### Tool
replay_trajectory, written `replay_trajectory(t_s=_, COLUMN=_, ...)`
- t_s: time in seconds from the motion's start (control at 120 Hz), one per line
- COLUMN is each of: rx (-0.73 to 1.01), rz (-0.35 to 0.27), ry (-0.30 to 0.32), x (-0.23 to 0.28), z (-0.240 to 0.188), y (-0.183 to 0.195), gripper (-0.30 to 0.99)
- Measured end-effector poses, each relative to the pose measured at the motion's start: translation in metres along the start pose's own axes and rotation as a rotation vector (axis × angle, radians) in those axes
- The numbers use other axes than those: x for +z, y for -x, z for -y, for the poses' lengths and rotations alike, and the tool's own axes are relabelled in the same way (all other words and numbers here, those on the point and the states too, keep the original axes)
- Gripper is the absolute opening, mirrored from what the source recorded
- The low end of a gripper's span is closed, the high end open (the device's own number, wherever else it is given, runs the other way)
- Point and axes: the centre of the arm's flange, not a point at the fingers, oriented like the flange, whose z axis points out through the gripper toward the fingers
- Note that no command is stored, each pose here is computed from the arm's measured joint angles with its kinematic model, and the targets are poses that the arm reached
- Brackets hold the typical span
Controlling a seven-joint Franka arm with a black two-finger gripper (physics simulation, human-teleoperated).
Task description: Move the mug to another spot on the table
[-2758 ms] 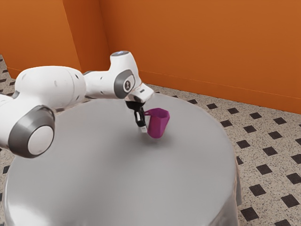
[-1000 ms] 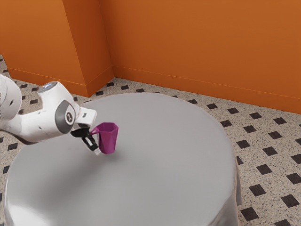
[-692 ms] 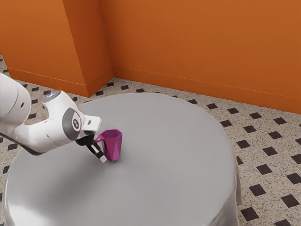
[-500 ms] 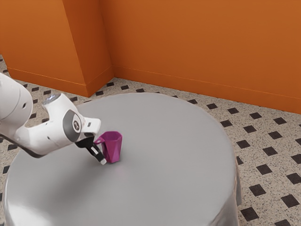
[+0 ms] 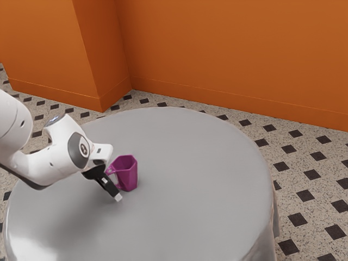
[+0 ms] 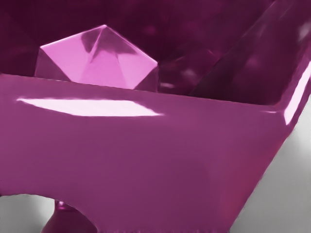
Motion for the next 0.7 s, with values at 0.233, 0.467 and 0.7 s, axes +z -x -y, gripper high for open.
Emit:
replay_trajectory(t_s=0.233, rx=0.011, rz=-0.027, ry=0.037, x=-0.022, z=-0.012, y=0.005, gripper=0.68)
replay_trajectory(t_s=0.467, rx=0.007, rz=-0.04, ry=0.072, x=-0.042, z=-0.018, y=0.023, gripper=0.69)
replay_trajectory(t_s=0.7, rx=0.352, rz=-0.079, ry=-0.211, x=-0.322, z=-0.019, y=-0.074, gripper=0.69)
